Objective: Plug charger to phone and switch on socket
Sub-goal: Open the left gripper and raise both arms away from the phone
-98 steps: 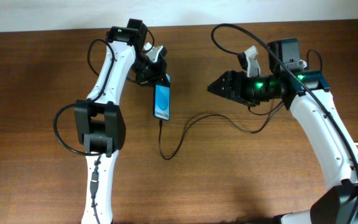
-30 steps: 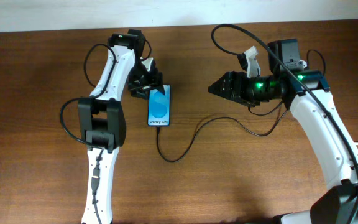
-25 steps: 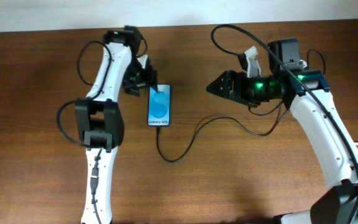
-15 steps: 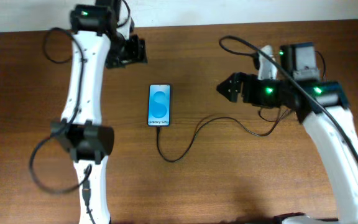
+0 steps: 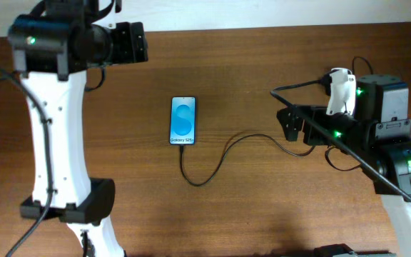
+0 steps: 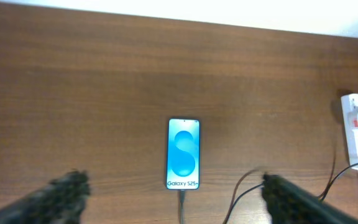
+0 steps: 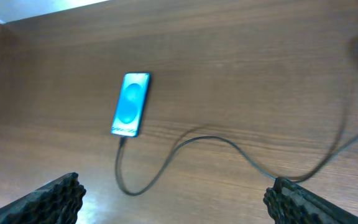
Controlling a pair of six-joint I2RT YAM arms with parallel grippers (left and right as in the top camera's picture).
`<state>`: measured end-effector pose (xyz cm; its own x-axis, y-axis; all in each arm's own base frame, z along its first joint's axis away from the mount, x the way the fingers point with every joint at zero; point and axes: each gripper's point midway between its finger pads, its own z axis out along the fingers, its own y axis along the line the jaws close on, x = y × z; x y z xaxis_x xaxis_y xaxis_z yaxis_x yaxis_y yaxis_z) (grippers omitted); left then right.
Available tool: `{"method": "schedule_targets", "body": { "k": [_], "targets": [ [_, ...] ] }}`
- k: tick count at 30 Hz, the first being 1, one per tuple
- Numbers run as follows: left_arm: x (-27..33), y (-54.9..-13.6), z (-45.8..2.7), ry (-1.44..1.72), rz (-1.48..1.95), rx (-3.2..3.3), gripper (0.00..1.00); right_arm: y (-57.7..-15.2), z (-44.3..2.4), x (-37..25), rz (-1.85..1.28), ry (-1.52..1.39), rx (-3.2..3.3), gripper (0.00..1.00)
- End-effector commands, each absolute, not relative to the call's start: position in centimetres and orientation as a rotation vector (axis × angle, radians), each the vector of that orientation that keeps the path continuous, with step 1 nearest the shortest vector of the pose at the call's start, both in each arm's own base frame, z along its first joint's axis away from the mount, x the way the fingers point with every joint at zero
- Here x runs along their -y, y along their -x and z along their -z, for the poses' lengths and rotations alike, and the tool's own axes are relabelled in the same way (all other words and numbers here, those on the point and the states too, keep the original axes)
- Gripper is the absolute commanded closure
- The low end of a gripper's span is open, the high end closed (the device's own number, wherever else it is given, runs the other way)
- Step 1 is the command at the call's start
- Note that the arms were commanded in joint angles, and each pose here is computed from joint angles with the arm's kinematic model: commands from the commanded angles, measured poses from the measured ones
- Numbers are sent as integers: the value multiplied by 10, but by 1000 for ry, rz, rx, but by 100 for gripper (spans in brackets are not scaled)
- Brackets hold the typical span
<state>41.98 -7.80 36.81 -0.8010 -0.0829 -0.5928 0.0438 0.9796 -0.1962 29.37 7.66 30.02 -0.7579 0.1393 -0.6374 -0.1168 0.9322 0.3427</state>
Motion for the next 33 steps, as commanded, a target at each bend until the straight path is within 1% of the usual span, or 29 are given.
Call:
{"method": "schedule_targets", "body": {
  "k": [1, 9, 17, 33],
  "targets": [
    [72, -411, -385, 26, 237, -2439, 1, -292, -309, -54, -323, -60, -2341, 2],
    [72, -411, -384, 27, 238, -2442, 1, -282, -322, -29, -167, -123, -2282, 2],
    [72, -411, -384, 26, 237, -2442, 1, -252, -354, -26, -186, -115, -2154, 2],
    [73, -411, -384, 27, 237, -2442, 1, -258, -347, -23, -159, -125, -2180, 2]
  ]
}}
